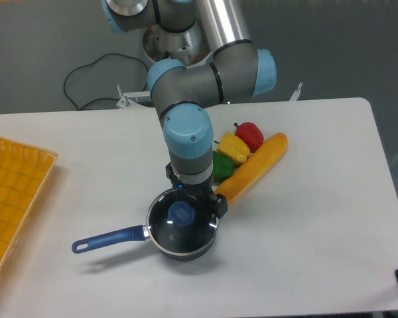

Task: Open the lid
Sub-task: 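Lower the gripper onto the blue knob of the glass lid, then close the gripper around the blue lid knob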

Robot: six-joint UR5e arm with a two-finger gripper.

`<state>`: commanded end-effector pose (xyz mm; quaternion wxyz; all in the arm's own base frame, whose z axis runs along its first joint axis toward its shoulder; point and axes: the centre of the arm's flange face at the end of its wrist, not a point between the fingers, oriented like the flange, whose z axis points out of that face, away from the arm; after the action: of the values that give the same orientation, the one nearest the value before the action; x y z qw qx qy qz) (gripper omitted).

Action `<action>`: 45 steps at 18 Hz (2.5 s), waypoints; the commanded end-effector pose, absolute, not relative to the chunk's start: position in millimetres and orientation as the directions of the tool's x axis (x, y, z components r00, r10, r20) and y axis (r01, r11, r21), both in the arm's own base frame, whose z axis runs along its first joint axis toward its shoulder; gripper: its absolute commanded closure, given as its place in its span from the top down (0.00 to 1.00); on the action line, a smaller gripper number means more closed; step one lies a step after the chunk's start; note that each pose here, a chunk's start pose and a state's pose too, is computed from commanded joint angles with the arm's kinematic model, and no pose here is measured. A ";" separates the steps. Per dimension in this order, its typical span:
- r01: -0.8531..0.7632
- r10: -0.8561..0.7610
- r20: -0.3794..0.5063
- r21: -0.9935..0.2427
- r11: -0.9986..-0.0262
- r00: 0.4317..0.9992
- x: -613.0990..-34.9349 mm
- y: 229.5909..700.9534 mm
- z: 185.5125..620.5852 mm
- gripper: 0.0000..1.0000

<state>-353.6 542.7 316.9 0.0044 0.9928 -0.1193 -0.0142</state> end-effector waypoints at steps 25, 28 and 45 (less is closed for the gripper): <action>-0.246 -0.246 -0.007 0.021 -0.969 0.969 -335.4 559.5 295.0 1.00; -0.249 -0.249 -0.002 0.023 -0.968 0.968 -334.8 560.6 292.1 1.00; -0.264 -0.264 0.002 0.008 -0.965 0.965 -328.1 565.4 289.2 1.00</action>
<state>-328.1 565.4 289.2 0.0043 0.9911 -0.1331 0.0003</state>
